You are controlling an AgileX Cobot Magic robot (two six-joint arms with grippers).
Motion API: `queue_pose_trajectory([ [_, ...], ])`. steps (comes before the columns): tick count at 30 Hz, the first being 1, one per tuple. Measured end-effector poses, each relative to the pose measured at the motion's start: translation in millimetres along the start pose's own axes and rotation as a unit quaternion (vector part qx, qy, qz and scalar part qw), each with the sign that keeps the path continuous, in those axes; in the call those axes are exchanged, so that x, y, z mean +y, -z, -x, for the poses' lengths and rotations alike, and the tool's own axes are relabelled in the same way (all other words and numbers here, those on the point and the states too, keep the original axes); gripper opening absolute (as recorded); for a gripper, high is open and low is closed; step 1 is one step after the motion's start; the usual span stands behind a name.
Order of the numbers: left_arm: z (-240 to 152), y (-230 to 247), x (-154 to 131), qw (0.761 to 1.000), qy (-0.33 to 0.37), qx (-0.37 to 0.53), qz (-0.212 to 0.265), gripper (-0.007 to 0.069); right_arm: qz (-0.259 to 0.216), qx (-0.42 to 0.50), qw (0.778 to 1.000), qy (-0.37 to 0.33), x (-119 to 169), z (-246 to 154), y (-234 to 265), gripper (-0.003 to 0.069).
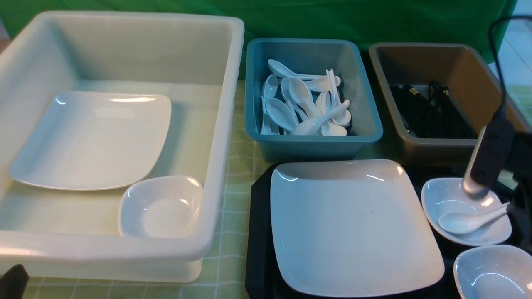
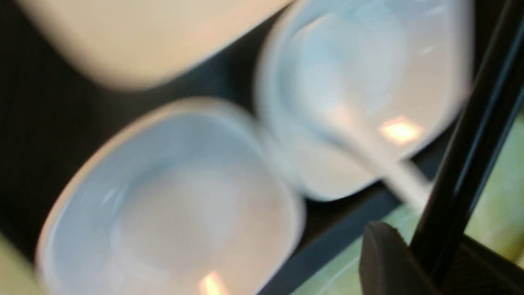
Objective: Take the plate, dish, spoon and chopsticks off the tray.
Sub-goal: Use the right arm to put the chopsticks into the small storage box on the right
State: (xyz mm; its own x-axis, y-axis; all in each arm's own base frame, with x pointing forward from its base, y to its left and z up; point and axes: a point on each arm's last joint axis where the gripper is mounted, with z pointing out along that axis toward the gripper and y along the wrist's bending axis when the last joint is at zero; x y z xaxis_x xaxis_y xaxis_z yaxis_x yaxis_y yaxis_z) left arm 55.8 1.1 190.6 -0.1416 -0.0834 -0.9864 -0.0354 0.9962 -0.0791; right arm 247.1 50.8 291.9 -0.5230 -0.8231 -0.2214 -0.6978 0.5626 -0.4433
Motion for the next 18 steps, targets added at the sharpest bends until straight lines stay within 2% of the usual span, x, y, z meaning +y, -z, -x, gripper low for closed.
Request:
queue_pose_trajectory([
  [3,0,0,0,1.000,-0.001,0.000,0.000,0.0223,-0.034,-0.044,0.996,-0.067,-21,18,20,0.0089],
  [6,0,0,0,1.000,-0.001,0.000,0.000,0.0223,-0.063,-0.089,0.983,-0.149,-50,38,34,0.0089],
  [7,0,0,0,1.000,-0.001,0.000,0.000,0.0223,-0.066,-0.093,0.981,-0.155,-53,41,35,0.0089],
  [9,0,0,0,1.000,-0.001,0.000,0.000,0.0223,-0.078,-0.112,0.966,-0.220,-77,54,33,0.0089],
  [12,0,0,0,1.000,-0.001,0.000,0.000,0.0223,-0.084,-0.130,0.939,-0.308,-108,73,15,0.0089],
  [18,0,0,0,1.000,-0.001,0.000,0.000,0.0223,-0.072,-0.169,0.904,-0.386,-156,104,-27,0.0089],
])
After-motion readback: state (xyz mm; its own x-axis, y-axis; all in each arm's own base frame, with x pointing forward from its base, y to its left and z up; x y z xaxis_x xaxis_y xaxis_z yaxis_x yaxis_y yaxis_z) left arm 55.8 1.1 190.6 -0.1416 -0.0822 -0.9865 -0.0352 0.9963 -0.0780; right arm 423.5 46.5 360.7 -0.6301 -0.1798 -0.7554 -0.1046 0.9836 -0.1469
